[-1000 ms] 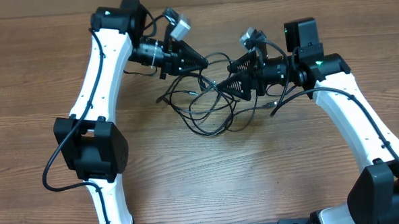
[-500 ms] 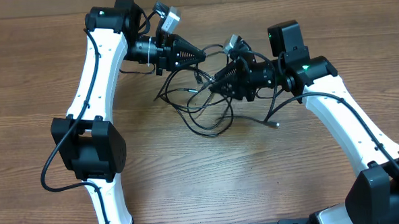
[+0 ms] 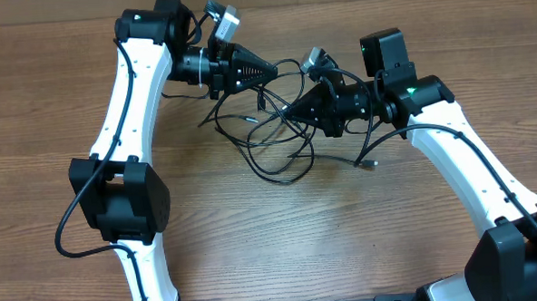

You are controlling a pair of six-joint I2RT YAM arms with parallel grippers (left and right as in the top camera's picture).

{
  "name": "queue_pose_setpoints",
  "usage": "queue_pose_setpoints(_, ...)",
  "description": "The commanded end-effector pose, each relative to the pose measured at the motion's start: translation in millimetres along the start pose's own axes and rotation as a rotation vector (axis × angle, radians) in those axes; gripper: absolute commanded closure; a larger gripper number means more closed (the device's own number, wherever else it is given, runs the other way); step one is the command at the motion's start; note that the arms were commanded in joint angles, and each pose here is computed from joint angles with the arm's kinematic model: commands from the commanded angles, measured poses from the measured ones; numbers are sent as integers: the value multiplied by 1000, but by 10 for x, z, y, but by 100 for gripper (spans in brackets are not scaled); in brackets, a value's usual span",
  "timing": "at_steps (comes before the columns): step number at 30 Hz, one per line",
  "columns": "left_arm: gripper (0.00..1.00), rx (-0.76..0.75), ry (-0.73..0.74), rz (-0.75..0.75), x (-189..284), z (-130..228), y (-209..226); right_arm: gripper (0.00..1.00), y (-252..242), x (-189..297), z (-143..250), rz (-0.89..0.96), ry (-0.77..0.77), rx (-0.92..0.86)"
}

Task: Untangle cables

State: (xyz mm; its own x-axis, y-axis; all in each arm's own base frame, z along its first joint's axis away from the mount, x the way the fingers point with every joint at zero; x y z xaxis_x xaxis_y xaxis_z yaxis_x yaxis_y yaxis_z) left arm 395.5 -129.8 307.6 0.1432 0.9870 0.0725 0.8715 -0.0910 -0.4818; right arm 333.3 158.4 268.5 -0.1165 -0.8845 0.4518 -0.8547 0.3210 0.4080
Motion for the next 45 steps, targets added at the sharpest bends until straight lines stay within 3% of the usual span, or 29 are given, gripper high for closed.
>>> queue_pose_setpoints(1,96,-46,-73,39,3,-89,-34,96,21,8,-27,1,-1,3)
queue_pose_setpoints(4,95,-55,-73,38,4,-93,-30,92,24,8,-19,0,3,-2)
queue_pose_setpoints(5,96,-55,-72,39,0,-91,-29,76,26,8,-20,-3,2,-2)
queue_pose_setpoints(6,96,-58,-68,36,0,-90,-27,50,26,8,-22,-3,1,-1)
queue_pose_setpoints(8,96,-64,-48,25,-1,-78,-13,39,24,8,-28,-2,-2,4)
queue_pose_setpoints(11,96,-66,-42,22,-4,-74,-10,30,45,9,-45,-34,-18,11)
queue_pose_setpoints(21,96,-65,-65,54,-70,-94,-36,34,47,9,-84,-46,-40,38)
queue_pose_setpoints(26,96,-73,-54,74,-164,-94,-54,64,47,9,-85,-45,-41,38)
queue_pose_setpoints(28,96,-79,-54,74,-166,-96,-51,68,47,9,-84,-46,-40,38)
queue_pose_setpoints(29,96,-78,-54,74,-166,-95,-49,68,47,9,-84,-45,-40,38)
queue_pose_setpoints(31,96,-78,-54,75,-167,-95,-50,45,47,9,-85,-45,-40,39)
queue_pose_setpoints(32,96,-78,-54,74,-166,-96,-51,44,47,9,-85,-45,-40,39)
queue_pose_setpoints(34,95,-78,-54,74,-166,-95,-49,56,47,9,-85,-45,-41,39)
queue_pose_setpoints(35,96,-78,-54,74,-166,-95,-50,76,46,10,-85,-44,-41,39)
queue_pose_setpoints(37,96,-78,-55,73,-158,-95,-48,96,45,10,-85,-44,-41,39)
queue_pose_setpoints(45,96,-107,-60,63,-118,-111,-20,96,12,9,-64,5,-20,31)
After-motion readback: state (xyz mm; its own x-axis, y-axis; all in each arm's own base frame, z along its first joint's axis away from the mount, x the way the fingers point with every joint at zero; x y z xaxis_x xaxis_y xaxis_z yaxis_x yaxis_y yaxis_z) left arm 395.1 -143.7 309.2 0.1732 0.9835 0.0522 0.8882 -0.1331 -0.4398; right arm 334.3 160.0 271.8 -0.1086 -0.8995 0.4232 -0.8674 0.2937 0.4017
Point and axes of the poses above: each gripper's point midway between its finger pads, its own x axis back along the fingers, its own y axis along the line the jaws close on, z = x × y, the point moved 10 cm from there along x, back along the fingers, and after that the axes turned 3 degrees about -x, right-handed, at the moved point
